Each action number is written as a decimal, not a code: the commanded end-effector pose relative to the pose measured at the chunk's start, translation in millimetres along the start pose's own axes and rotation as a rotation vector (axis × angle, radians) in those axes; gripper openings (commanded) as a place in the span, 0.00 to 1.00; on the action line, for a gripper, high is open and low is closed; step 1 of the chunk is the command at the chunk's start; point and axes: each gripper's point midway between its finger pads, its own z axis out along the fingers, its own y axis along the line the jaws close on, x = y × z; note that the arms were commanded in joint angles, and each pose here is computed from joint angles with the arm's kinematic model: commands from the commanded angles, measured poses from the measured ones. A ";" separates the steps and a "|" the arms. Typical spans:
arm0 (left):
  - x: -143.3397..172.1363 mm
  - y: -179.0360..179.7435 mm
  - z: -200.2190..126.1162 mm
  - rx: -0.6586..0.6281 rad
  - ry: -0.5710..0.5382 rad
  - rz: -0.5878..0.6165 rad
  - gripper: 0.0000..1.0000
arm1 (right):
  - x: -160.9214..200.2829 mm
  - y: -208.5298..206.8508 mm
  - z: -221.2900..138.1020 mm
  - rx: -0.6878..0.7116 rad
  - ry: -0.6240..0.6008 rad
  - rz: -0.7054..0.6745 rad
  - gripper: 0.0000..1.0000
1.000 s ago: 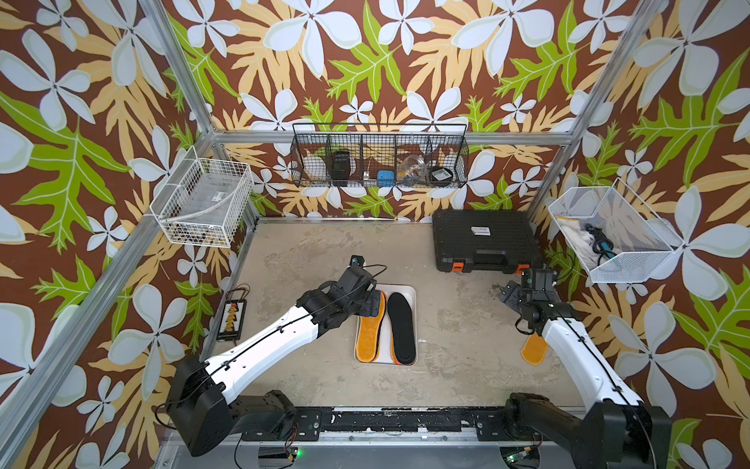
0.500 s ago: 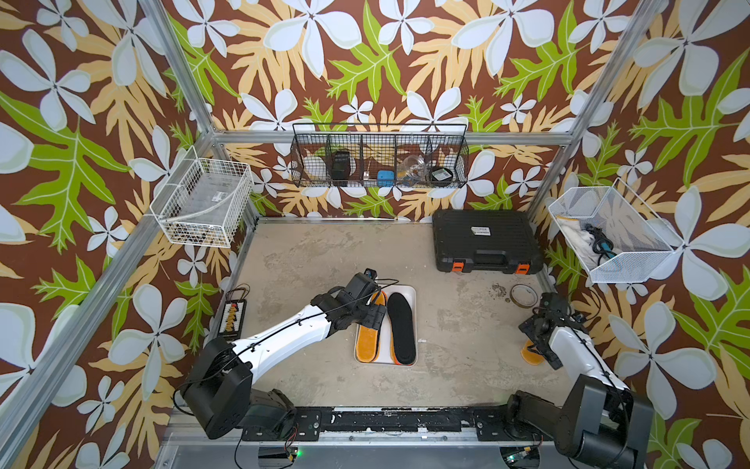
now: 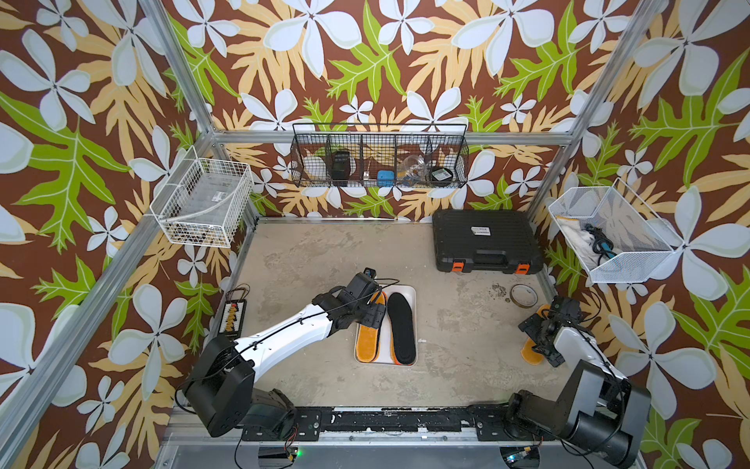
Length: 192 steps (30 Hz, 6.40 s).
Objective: Put the insoles into the storage box
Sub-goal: Move the insole to the center of the board, then pick up the insole from the center of the board.
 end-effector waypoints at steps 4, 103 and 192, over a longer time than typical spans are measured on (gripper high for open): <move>-0.1 6.0 1.3 -0.030 0.004 -0.007 0.91 | 4.4 6.3 8.9 -0.029 0.030 0.001 0.96; -12.8 40.5 -8.8 -0.162 -0.032 -0.046 0.90 | 240.1 126.8 -27.3 -0.237 0.439 -0.450 0.43; -29.5 32.4 -36.9 -0.076 -0.157 -0.025 1.00 | 154.6 220.4 -134.9 -0.384 0.085 -0.784 0.61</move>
